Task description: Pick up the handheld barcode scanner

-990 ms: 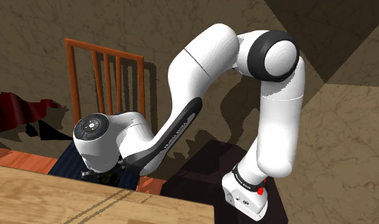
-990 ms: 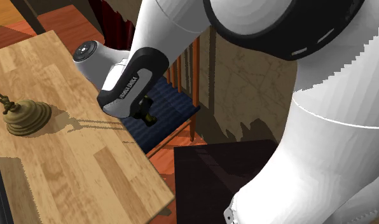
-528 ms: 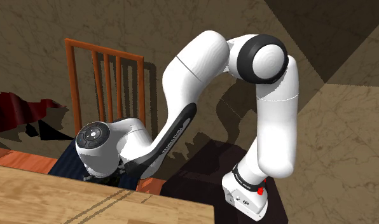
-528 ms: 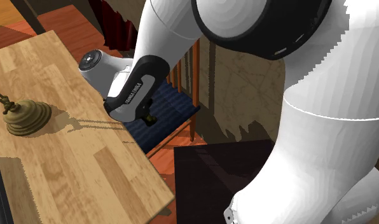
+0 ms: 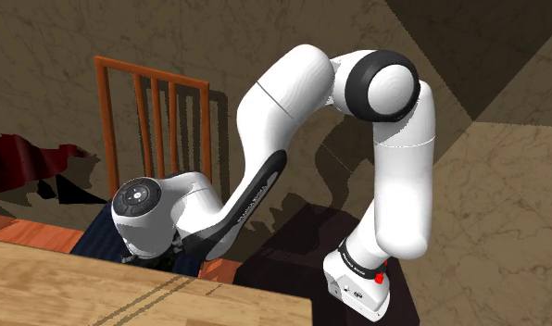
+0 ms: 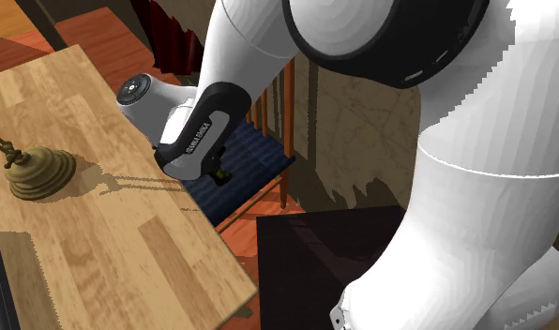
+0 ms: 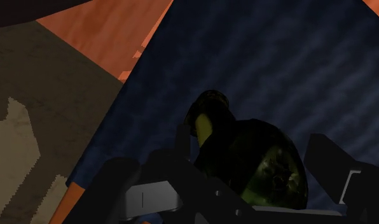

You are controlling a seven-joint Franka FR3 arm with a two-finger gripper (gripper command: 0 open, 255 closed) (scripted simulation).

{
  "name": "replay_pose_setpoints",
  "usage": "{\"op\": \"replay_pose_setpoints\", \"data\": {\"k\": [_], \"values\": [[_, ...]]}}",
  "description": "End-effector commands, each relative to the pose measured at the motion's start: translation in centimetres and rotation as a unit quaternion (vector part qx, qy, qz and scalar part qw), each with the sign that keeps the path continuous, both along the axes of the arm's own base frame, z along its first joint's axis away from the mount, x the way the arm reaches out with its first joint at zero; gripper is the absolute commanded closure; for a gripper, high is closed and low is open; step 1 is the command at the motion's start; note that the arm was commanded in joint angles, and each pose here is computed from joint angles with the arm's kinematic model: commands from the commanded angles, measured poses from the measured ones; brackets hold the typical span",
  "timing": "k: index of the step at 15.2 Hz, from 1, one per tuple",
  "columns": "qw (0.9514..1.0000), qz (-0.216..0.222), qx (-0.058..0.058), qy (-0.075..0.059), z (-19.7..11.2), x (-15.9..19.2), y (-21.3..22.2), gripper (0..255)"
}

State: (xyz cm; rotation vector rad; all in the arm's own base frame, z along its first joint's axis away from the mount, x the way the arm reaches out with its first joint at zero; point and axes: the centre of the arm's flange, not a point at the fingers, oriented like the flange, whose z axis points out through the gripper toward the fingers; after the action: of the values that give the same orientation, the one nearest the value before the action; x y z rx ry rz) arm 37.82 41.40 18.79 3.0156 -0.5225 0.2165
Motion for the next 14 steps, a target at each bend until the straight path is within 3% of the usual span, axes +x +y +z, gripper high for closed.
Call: {"op": "replay_pose_setpoints", "data": {"k": [1, 14], "values": [[1.0, 0.003, -0.003, 0.005, -0.2, -0.3, 0.2, 255], [1.0, 0.003, -0.003, 0.005, 6.7, -0.3, 0.2, 255]]}}
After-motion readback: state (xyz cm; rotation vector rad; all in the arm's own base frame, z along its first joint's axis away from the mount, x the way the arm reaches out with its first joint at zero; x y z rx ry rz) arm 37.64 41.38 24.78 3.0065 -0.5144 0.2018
